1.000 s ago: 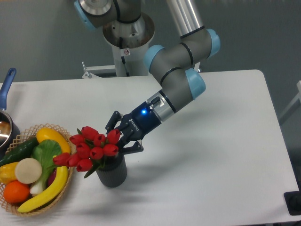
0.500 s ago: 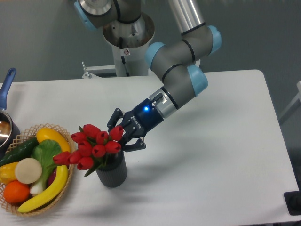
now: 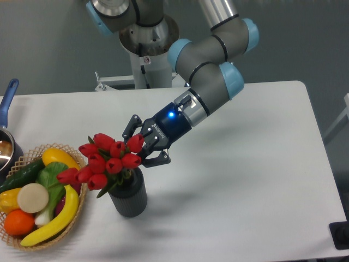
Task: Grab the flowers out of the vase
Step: 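Close the gripper on the tulip stems, then lift the gripped tulips up and out of the grey vase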
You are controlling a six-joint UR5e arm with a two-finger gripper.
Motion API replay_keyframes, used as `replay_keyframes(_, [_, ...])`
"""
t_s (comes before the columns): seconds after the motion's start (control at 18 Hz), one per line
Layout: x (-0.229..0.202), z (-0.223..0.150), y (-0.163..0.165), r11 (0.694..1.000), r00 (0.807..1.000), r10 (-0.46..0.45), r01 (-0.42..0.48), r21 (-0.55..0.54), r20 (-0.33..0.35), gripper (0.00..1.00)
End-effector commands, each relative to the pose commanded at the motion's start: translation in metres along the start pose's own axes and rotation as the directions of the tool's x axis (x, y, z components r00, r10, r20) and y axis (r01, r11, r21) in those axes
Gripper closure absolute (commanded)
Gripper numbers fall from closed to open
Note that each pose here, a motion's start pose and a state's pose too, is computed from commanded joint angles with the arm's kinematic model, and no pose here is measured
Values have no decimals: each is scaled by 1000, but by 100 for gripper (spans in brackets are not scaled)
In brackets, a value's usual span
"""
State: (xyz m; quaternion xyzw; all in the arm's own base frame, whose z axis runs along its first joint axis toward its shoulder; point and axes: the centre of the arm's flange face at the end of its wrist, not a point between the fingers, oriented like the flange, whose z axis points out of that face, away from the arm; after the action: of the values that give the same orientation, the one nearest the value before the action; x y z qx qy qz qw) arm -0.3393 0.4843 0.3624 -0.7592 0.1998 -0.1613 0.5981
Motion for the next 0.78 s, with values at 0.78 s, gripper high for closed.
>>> replay_keyframes(0.78, [-9,-14,-59,997,1000,-15,15,74,8,64])
